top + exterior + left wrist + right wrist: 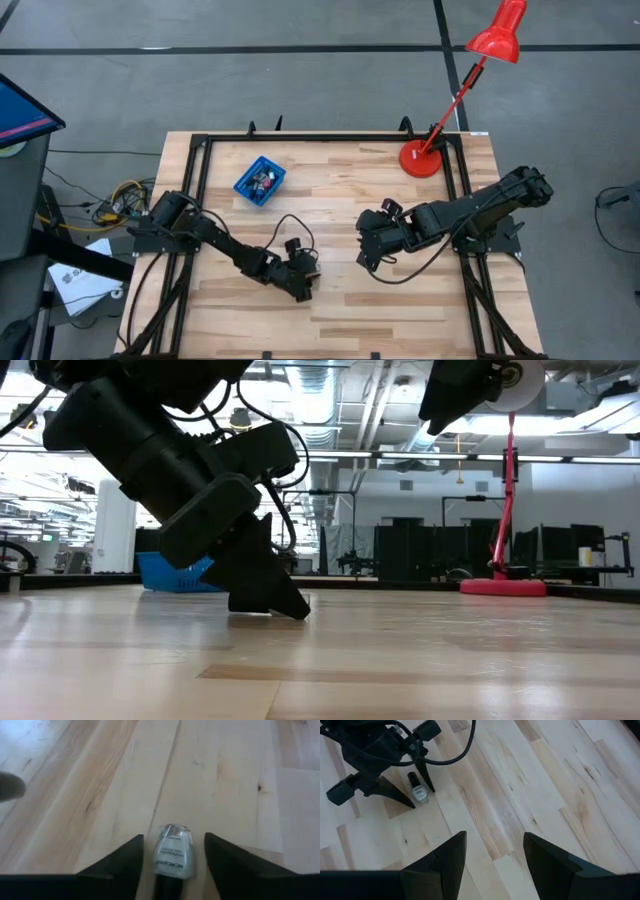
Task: Pick & Place Nail Polish
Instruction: Put the light gray nail polish bottle into the blue bin
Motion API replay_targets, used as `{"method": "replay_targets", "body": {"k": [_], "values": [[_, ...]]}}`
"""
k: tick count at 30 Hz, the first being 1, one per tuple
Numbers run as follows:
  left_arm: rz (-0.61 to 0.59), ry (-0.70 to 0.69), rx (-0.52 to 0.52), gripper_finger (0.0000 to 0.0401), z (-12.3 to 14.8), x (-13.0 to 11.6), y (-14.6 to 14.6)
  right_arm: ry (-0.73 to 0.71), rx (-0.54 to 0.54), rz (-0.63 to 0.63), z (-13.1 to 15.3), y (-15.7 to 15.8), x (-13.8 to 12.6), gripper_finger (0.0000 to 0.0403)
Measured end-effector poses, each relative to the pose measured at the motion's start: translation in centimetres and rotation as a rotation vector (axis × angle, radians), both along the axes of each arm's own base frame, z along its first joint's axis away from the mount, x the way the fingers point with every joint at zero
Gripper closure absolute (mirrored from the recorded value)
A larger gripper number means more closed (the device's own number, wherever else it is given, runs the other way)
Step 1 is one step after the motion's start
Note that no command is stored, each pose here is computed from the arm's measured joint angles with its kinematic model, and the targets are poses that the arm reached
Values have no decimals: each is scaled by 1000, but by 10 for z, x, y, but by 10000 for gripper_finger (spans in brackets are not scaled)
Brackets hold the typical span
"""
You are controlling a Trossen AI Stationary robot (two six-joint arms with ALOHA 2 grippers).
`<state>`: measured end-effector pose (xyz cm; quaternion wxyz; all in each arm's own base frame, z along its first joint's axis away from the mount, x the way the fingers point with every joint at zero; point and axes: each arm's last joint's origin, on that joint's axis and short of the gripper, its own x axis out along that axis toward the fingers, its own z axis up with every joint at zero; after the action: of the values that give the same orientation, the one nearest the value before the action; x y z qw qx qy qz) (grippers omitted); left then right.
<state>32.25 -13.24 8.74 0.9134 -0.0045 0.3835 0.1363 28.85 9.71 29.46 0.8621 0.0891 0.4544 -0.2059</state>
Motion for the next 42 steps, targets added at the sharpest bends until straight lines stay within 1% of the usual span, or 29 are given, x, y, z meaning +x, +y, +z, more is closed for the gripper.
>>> {"method": "replay_targets", "body": {"k": [5, 6, 11, 14, 18, 20, 22, 25, 28, 30, 33, 35, 37, 39, 42], "values": [[-5, 5, -7, 281, -1, 0, 0, 0, 0, 0, 0, 0, 0, 214], [-6, 7, -9, 292, -1, -1, 0, 0, 0, 0, 0, 0, 0, 214], [-14, 16, -17, 293, 0, -1, 0, 0, 0, 0, 0, 0, 0, 214], [-14, 32, -19, 293, 11, -4, 5, 0, 0, 0, 0, 0, 0, 214], [43, 109, 33, 293, 36, -15, 28, -28, -23, -3, 2, 0, 1, 214], [97, 93, 48, 293, 57, -18, 44, -78, -54, 21, 10, 1, -1, 216], [133, 64, 61, 293, 79, -23, 59, -150, -69, 66, 25, 0, -6, 221], [152, -4, 74, 293, 106, -34, 81, -249, -85, 112, 52, -11, -22, 236], [199, -90, 96, 293, 131, -51, 103, -337, -140, 170, 81, -29, -46, 257], [234, -129, 107, 293, 142, -64, 118, -399, -169, 206, 99, -41, -64, 277], [279, -181, 128, 294, 153, -85, 138, -499, -149, 272, 117, -58, -92, 317], [295, -203, 131, 294, 153, -99, 149, -578, -137, 318, 119, -68, -109, 351], [312, -232, 115, 294, 151, -111, 160, -666, -125, 363, 114, -75, -125, 387], [343, -272, 106, 294, 147, -122, 170, -762, -124, 387, 105, -81, -138, 394], [398, -330, 96, 295, 136, -134, 182, -835, -129, 345, 81, -89, -154, 389]]}}
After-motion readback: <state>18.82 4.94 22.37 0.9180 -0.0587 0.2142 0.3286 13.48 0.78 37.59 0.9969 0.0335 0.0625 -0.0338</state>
